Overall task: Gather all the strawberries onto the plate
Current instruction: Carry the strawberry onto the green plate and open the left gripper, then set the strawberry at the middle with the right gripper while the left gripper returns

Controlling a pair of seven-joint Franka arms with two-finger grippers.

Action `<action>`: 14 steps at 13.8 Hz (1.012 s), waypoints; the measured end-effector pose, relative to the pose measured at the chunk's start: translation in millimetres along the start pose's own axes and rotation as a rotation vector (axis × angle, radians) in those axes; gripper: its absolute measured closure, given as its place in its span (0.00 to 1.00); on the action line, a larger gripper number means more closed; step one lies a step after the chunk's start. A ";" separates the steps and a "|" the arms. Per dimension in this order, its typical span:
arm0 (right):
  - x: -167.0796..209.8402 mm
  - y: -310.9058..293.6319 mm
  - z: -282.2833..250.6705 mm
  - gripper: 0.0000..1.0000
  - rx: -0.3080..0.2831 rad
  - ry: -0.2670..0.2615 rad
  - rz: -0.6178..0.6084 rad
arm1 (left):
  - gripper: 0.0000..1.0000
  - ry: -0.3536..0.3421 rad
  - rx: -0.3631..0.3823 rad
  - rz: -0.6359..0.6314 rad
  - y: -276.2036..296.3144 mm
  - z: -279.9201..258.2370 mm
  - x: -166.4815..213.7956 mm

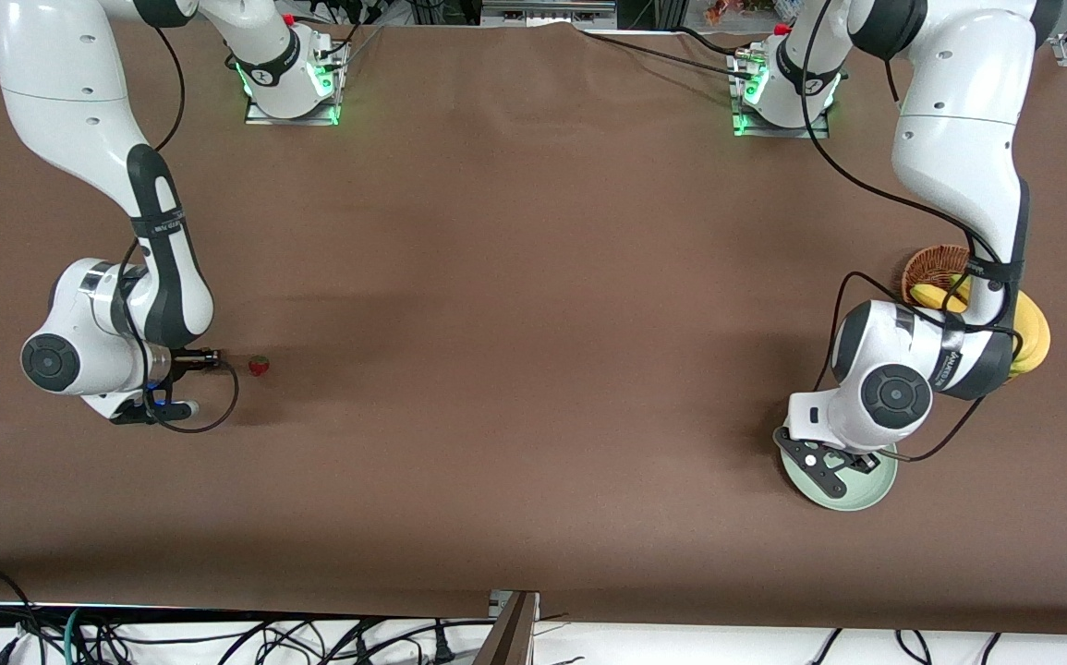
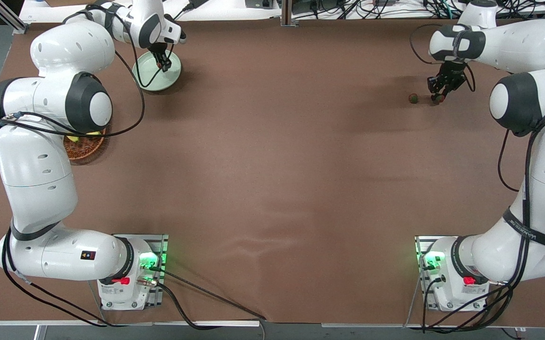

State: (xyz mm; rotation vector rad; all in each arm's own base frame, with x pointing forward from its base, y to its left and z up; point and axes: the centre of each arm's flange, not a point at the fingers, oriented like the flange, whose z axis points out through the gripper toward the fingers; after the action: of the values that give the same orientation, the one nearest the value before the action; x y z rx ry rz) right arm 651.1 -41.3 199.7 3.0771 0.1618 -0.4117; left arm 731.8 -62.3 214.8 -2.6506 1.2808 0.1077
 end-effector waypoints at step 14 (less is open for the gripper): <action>-27.1 -434.8 -81.3 0.64 0.166 0.176 0.346 | 0.00 0.009 0.011 0.005 -10.2 -6.9 -0.3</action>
State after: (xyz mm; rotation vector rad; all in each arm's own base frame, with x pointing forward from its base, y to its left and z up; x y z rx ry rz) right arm 599.6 392.0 277.1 3.2064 -0.4158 -0.1438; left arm 739.5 -57.4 223.1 -2.6419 1.2877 0.0890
